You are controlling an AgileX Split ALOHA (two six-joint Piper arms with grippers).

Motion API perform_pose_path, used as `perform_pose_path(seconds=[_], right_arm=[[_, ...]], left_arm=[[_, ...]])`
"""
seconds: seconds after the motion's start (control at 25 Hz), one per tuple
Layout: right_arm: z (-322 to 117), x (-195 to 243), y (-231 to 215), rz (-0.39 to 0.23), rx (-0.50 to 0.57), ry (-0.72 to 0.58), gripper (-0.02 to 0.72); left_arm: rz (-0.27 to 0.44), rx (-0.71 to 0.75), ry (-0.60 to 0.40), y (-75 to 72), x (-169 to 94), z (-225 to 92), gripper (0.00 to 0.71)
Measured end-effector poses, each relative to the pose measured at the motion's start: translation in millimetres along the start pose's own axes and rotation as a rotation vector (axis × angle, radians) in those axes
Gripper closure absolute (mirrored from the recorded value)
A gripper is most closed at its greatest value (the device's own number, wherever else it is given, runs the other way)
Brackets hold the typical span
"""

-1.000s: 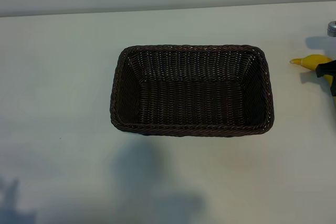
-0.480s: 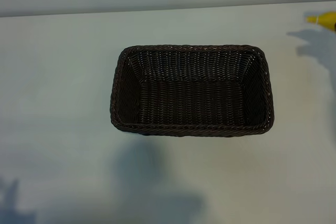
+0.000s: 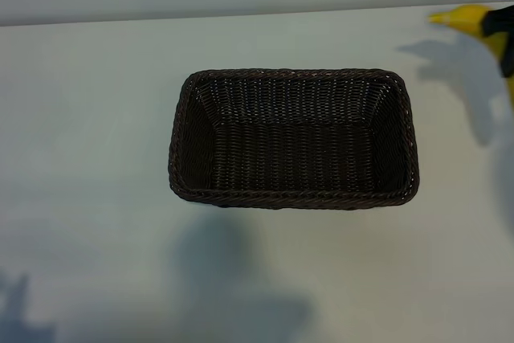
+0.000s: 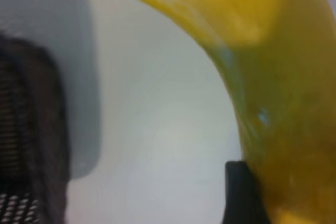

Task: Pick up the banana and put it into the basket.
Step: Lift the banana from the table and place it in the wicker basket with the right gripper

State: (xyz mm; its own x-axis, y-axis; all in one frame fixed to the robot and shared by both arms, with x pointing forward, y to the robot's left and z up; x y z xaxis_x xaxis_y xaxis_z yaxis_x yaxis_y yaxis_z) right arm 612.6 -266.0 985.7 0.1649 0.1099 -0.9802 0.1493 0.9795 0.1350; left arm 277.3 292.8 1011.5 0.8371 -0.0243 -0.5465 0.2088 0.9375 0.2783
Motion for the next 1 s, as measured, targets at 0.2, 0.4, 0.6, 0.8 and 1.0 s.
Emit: perform_pose_path(seconds=[0.2, 0.4, 0.6, 0.8, 1.0], right_arm=[[-9, -1, 62, 0.035, -0.135, -0.008, 0.284], [-31, 8, 118, 0.06, -0.274, 0.013, 0.284], [-61, 18, 175, 0.091, -0.512, 0.012, 0.284], [-80, 19, 209, 0.046, -0.875, -0.08, 0.284], [-78, 18, 210, -0.027, -1.041, -0.126, 0.284]], left_arm=[[0.0, 0.0, 0.0, 0.0, 0, 0, 0.192], [0.0, 0.0, 0.0, 0.0, 0, 0, 0.192], [0.0, 0.0, 0.0, 0.0, 0, 0, 0.192], [0.0, 0.0, 0.0, 0.0, 0, 0, 0.192], [0.0, 0.0, 0.0, 0.0, 0, 0, 0.192]])
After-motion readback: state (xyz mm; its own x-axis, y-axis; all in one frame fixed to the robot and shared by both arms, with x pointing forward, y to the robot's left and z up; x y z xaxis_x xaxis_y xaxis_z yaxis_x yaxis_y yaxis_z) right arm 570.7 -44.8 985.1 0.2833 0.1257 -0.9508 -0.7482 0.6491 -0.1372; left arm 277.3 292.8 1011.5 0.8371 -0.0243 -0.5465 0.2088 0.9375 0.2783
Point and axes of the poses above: a point on each arm's last joint axis where the gripper is mounted, x pointing out along that axis toward the gripper, y along the wrist's bending axis when the last joint is at zero, z = x × y, the point moved 6 cm from there along x, pointing out along that axis toward the gripper, and after that the axes turned 14 degrees about x, right-handed, at the moved point
